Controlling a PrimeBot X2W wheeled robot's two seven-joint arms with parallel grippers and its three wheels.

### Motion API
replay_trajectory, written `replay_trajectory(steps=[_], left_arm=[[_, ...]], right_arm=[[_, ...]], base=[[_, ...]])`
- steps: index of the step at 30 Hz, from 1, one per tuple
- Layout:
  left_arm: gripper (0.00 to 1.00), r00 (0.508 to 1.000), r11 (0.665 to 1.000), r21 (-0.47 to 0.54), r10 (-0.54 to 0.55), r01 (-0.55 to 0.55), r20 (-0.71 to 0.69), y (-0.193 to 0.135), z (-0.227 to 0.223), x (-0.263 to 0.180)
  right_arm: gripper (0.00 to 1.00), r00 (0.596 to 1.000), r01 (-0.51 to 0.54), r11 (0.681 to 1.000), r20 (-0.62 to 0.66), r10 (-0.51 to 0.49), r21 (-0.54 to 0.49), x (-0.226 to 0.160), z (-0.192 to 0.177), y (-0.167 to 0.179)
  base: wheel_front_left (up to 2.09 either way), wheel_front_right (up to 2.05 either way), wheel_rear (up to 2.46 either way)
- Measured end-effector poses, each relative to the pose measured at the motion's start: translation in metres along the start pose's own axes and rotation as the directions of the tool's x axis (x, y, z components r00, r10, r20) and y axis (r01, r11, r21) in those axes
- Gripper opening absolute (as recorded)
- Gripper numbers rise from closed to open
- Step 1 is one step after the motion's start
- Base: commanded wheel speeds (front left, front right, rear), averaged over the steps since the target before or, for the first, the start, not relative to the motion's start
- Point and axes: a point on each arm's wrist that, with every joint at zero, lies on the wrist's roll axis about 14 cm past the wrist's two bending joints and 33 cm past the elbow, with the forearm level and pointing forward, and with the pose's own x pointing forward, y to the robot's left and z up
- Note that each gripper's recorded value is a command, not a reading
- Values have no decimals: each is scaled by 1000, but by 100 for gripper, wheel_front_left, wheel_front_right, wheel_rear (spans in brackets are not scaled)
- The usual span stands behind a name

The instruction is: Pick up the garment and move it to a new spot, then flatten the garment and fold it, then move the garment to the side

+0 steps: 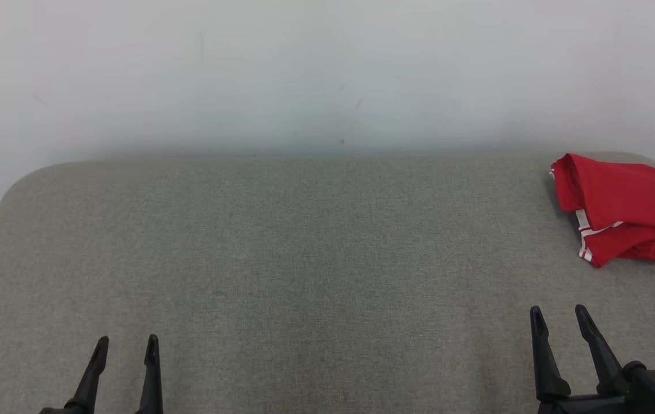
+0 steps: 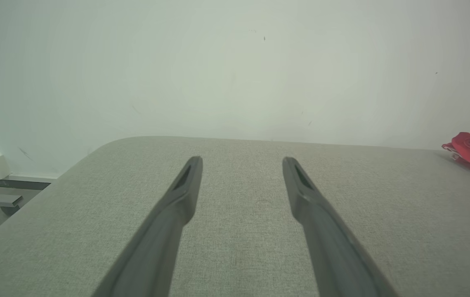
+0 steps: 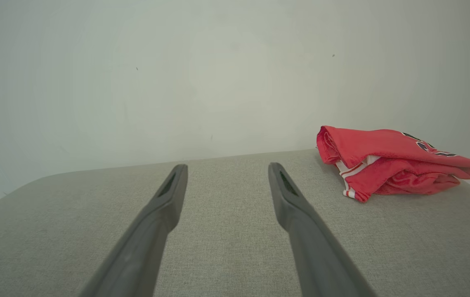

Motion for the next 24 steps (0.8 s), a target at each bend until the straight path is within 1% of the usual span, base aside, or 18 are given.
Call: replay_trajectory(steps=[5, 6, 11, 13, 18, 24], left_arm=[[100, 1000, 1000, 0, 4, -4, 2, 1, 1, 2], [0, 1000, 1000, 0, 7, -7, 1, 2, 0, 1], [0, 997, 1000, -14, 16, -17, -74, 2, -22, -8], [0, 995, 999, -33, 23, -26, -98, 3, -29, -10], [0, 991, 990, -129, 48, -64, -125, 7, -34, -10], [0, 988, 966, -238, 66, -98, -138, 9, -36, -8]], right_arm=[[100, 1000, -1, 1000, -7, 1, 3, 0, -3, 0], [0, 1000, -1, 1000, -11, 1, 4, 0, -4, 1], [0, 997, 14, 1000, -77, -12, 16, -8, -24, -2], [0, 995, 24, 999, -96, -20, 37, -11, -30, -3], [0, 994, 53, 991, -106, -40, 126, -10, -32, -7], [0, 991, 88, 969, -117, -63, 231, -9, -34, -12]], base=[[0, 0, 0], [0, 0, 0], [0, 0, 0], [0, 0, 0], [0, 0, 0], [0, 0, 0]])
